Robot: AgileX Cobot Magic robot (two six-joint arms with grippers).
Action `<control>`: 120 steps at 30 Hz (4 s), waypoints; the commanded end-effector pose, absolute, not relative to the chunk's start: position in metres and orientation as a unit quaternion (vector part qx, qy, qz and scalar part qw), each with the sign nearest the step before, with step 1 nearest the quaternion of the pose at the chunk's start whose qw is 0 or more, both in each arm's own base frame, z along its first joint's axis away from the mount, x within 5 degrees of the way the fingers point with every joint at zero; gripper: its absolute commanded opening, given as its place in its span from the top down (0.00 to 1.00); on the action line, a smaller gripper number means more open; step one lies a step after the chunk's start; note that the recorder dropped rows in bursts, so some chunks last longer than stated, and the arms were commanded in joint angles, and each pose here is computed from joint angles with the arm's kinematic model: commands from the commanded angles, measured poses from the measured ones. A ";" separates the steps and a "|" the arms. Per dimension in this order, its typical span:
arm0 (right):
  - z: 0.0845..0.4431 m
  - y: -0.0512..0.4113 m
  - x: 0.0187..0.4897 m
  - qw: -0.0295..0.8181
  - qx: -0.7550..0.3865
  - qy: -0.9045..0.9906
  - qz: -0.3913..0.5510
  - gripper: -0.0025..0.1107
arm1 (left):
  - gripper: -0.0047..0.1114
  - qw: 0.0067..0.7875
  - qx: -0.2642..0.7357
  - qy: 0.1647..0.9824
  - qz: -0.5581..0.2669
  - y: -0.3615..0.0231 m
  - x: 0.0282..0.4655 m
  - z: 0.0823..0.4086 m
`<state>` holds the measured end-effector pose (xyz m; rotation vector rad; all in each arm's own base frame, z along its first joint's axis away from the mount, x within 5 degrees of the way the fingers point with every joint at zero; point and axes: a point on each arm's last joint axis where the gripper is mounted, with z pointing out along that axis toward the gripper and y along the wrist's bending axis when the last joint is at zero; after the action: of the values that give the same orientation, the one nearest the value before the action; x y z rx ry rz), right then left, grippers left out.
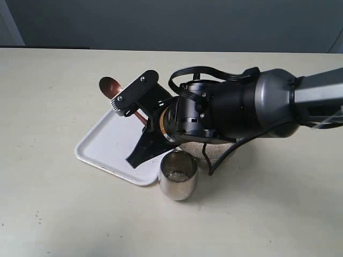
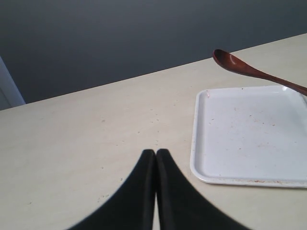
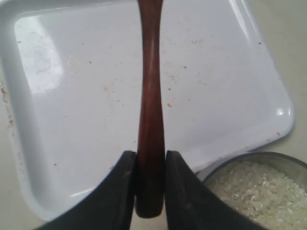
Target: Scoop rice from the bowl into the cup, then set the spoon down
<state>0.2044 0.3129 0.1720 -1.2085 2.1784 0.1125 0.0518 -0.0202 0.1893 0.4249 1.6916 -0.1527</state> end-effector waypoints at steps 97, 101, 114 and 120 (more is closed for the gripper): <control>0.454 0.004 0.069 0.651 -0.105 0.741 0.127 0.98 | 0.96 0.648 0.182 0.736 -0.073 -0.020 0.052 0.192; 0.424 0.009 0.081 0.694 -0.045 0.716 0.066 0.98 | 0.96 0.648 0.182 0.736 -0.073 -0.020 0.052 0.192; 0.257 -0.005 0.045 0.755 0.094 0.646 0.058 0.98 | 0.96 0.648 0.182 0.736 -0.073 -0.020 0.052 0.192; 0.215 -0.003 0.056 0.724 0.101 0.678 0.072 0.98 | 0.96 0.648 0.182 0.736 -0.073 -0.020 0.052 0.192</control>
<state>0.0540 -0.0038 0.2250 0.2199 1.4928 0.1493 0.0518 -0.0202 0.1893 0.4249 1.6916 -0.1527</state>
